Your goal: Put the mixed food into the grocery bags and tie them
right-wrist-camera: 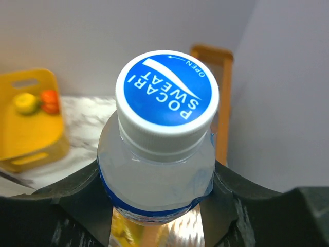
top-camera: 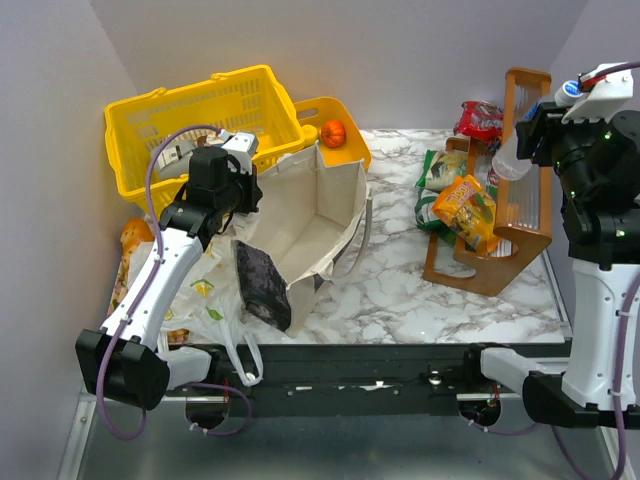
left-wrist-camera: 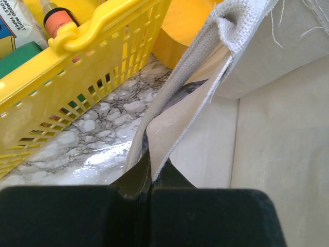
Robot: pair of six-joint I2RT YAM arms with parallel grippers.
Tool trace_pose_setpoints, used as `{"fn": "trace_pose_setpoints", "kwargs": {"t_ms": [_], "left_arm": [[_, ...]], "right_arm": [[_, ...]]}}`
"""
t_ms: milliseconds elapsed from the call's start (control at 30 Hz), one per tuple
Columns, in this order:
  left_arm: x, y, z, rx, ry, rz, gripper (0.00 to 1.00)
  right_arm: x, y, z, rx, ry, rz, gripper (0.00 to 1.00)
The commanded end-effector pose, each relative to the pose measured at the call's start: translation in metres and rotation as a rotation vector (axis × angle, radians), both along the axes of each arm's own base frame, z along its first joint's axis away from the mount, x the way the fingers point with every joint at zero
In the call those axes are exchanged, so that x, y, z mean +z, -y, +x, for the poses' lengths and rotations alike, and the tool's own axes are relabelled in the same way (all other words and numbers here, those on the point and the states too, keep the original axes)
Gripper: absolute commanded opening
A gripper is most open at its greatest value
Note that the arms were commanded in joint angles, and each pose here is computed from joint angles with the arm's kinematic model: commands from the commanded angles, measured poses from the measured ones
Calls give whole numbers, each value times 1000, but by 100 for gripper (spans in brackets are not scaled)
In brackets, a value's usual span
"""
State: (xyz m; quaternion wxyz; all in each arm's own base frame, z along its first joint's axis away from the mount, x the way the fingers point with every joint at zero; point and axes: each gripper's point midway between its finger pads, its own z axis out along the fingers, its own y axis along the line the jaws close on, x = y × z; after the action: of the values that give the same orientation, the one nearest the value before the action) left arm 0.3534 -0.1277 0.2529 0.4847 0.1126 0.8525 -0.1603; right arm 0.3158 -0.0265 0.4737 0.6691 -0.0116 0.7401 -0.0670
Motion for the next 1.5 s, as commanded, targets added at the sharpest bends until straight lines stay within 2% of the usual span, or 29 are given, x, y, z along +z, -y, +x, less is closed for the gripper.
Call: {"fn": "trace_pose_setpoints", "kwargs": {"t_ms": [0, 33, 200, 233, 367, 467, 567, 700, 1000, 1167, 1267, 1300, 1367, 1400, 1467], "left_arm": [[-2, 10, -2, -45, 1, -15, 0], [-4, 9, -2, -43, -4, -14, 0], [-5, 9, -1, -37, 0, -12, 0], [-6, 8, -1, -37, -1, -10, 0], [-8, 8, 0, -35, -6, -9, 0], [-7, 9, -1, -36, -3, -10, 0], [-9, 7, 0, -29, -6, -6, 0], [-10, 9, 0, -33, -15, -10, 0], [-14, 9, 0, -33, -20, -7, 0], [-17, 12, 0, -44, -29, -10, 0], [-17, 14, -1, -50, -29, -10, 0], [-17, 15, -1, -51, -30, -10, 0], [-17, 16, -1, -52, -29, -10, 0], [-18, 15, -1, -53, -32, -8, 0], [-19, 16, -1, -52, -37, -8, 0]], "right_arm": [[109, -82, -27, 357, 345, 52, 20], [110, -93, -24, 376, 346, 56, 20], [81, -217, -19, 728, 255, 100, 20], [66, -237, -10, 745, 216, 90, 20], [12, -329, -25, 938, 88, 82, 20], [-50, -362, -15, 959, -76, 82, 20], [-120, -369, -8, 915, -234, 23, 20], [-174, -363, 2, 835, -336, -51, 20], [-258, -385, 52, 683, -484, -147, 21], [-295, -388, 64, 617, -544, -164, 26], [-306, -383, 60, 601, -569, -167, 46], [-307, -382, 59, 599, -572, -166, 57], [-310, -382, 54, 620, -587, -159, 75], [-303, -383, 50, 639, -579, -154, 88], [-297, -387, 44, 689, -579, -139, 93]]}}
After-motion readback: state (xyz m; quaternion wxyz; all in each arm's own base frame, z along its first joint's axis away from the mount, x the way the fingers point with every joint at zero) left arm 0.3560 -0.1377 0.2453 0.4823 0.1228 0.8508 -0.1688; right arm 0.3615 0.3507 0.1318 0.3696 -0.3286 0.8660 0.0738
